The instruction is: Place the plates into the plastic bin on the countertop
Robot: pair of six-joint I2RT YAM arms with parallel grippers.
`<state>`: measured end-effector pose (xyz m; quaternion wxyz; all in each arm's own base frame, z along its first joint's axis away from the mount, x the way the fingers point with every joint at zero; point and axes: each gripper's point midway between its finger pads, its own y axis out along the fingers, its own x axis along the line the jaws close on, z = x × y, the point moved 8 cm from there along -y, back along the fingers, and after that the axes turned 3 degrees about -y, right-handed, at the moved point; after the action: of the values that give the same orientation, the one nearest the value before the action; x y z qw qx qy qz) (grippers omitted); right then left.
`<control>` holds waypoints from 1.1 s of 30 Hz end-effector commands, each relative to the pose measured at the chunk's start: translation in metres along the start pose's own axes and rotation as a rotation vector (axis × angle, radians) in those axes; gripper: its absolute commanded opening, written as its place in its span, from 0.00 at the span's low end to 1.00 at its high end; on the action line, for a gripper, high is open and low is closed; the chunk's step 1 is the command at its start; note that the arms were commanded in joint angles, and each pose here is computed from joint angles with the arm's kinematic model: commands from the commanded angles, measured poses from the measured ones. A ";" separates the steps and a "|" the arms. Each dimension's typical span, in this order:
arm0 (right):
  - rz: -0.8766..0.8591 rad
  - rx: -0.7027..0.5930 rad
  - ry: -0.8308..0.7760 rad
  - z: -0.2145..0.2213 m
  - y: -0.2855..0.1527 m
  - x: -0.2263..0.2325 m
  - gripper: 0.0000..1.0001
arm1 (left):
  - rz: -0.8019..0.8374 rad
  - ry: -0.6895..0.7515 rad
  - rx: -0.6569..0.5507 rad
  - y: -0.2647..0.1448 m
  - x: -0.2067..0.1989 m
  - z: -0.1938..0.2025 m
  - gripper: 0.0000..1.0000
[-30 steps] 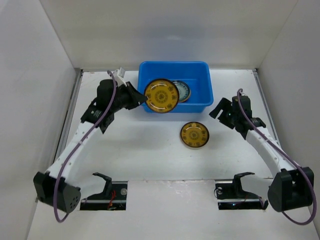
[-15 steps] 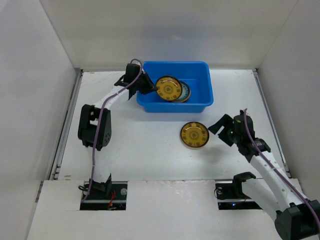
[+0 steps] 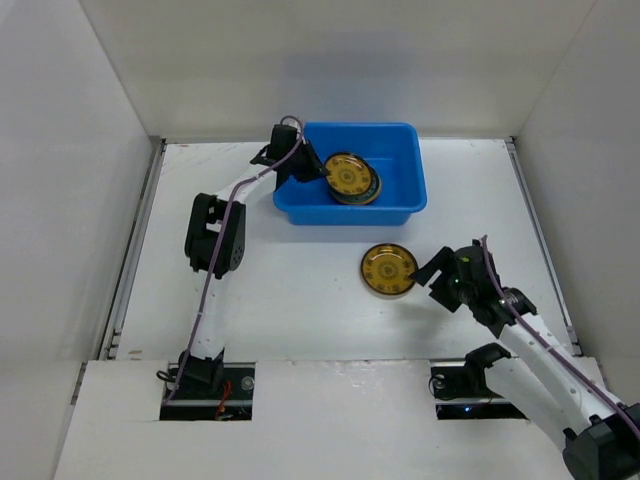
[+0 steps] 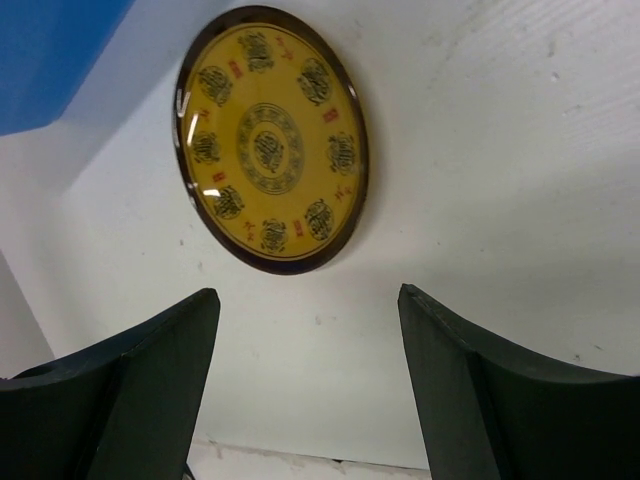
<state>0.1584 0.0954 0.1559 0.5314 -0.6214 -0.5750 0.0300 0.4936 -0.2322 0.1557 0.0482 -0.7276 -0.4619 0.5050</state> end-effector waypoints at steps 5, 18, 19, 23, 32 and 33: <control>0.022 -0.006 0.035 0.002 0.009 -0.001 0.78 | 0.043 0.055 -0.017 0.009 -0.006 -0.007 0.27; 0.004 0.013 0.051 0.006 0.036 0.001 0.72 | 0.086 0.154 -0.146 -0.052 -0.066 -0.036 1.00; 0.000 0.016 0.051 0.006 0.039 0.001 0.71 | 0.096 0.160 -0.166 -0.062 -0.074 -0.041 1.00; -0.001 0.042 0.046 0.008 0.051 0.003 0.66 | 0.144 0.183 -0.260 -0.109 -0.107 -0.057 1.00; 0.013 0.062 0.033 0.008 0.079 0.006 0.53 | 0.184 0.194 -0.383 -0.196 -0.132 -0.055 1.00; 0.016 0.063 0.029 0.009 0.081 0.005 0.50 | 0.181 0.193 -0.390 -0.202 -0.131 -0.052 1.00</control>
<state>0.1967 0.1161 0.0929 0.5711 -0.6178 -0.5363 0.0669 0.4081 -0.2013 0.3869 -0.0991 -0.8146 -0.4606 0.3383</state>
